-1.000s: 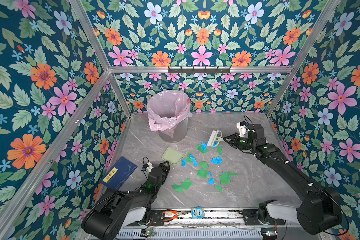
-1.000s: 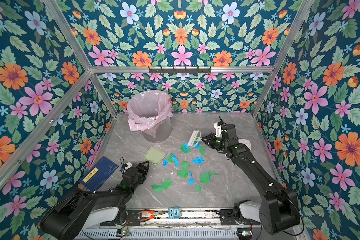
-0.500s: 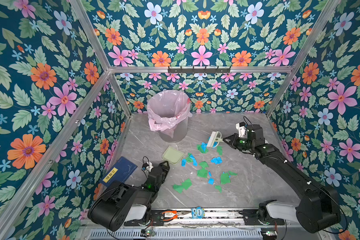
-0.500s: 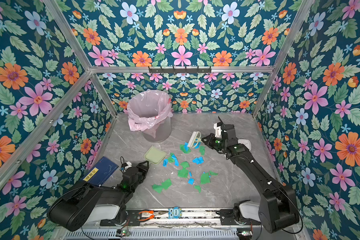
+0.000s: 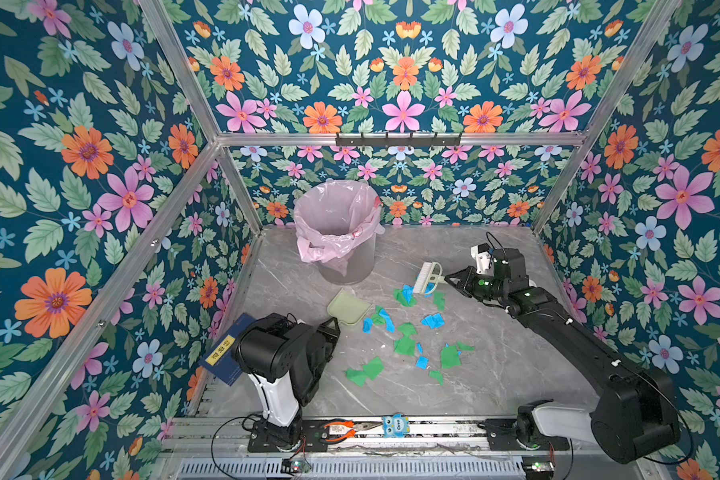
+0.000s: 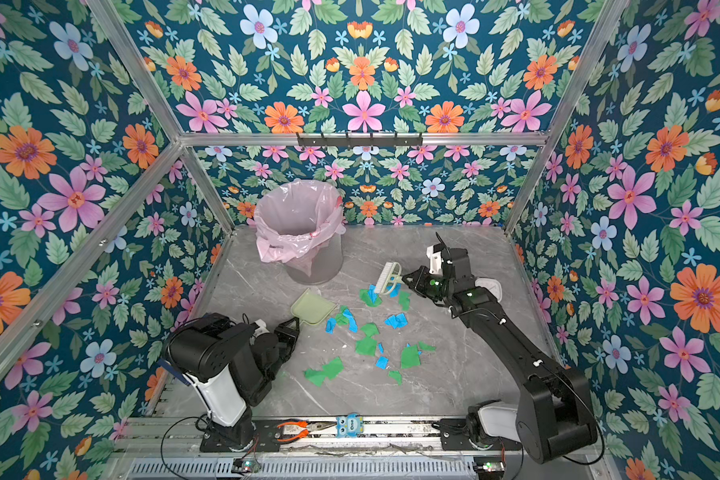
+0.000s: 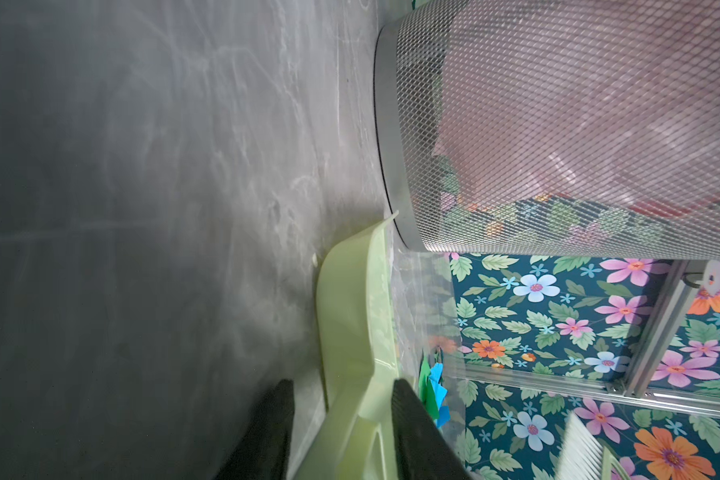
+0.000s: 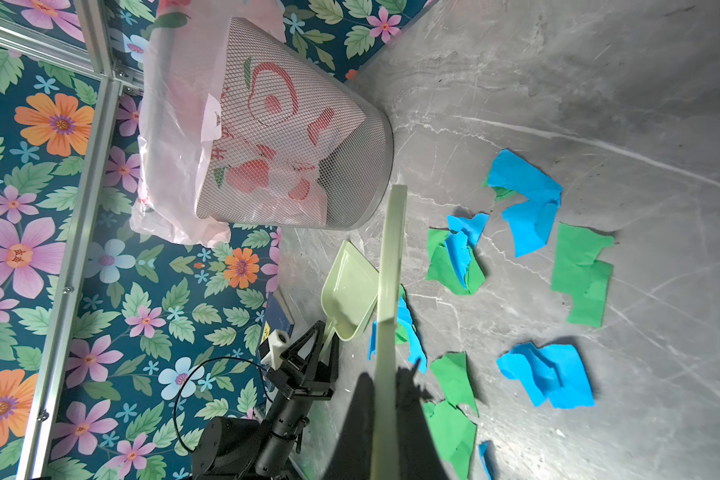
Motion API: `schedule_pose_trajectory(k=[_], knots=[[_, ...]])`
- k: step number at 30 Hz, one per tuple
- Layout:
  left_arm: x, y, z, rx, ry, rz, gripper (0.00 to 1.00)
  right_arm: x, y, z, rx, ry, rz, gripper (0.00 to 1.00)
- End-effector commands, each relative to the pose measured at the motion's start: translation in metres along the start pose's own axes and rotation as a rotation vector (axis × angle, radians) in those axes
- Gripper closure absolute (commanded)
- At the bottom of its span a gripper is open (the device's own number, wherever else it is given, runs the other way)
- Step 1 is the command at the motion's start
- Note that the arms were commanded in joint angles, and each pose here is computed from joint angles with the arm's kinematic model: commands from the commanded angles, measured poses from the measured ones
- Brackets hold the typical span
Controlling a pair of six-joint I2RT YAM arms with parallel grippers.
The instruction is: Sweep away the paper scraps from the table
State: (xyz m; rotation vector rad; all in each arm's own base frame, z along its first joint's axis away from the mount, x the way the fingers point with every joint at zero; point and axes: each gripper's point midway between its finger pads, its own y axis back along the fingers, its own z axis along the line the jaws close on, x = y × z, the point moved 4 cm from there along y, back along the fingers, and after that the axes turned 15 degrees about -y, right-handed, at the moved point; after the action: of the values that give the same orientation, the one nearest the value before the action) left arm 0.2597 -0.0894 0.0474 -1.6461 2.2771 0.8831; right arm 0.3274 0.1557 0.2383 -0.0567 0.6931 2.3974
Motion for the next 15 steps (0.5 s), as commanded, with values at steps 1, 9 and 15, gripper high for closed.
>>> schedule_pose_trajectory(k=[1,9,15], knots=[[0.0134,0.0432,0.0469,-0.149,-0.056,0.083,0.58,-0.0015,0.0023,0.0052,-0.015,0.021,-0.010,1.00],[0.0140,0.0430,0.0474,-0.140,-0.048,0.087,0.70,-0.0015,0.0013,0.0053,-0.018,0.016,-0.008,1.00],[0.0113,0.0416,0.0421,-0.114,-0.043,0.075,0.89,0.0000,0.0037,0.0051,-0.017,0.016,-0.008,1.00]])
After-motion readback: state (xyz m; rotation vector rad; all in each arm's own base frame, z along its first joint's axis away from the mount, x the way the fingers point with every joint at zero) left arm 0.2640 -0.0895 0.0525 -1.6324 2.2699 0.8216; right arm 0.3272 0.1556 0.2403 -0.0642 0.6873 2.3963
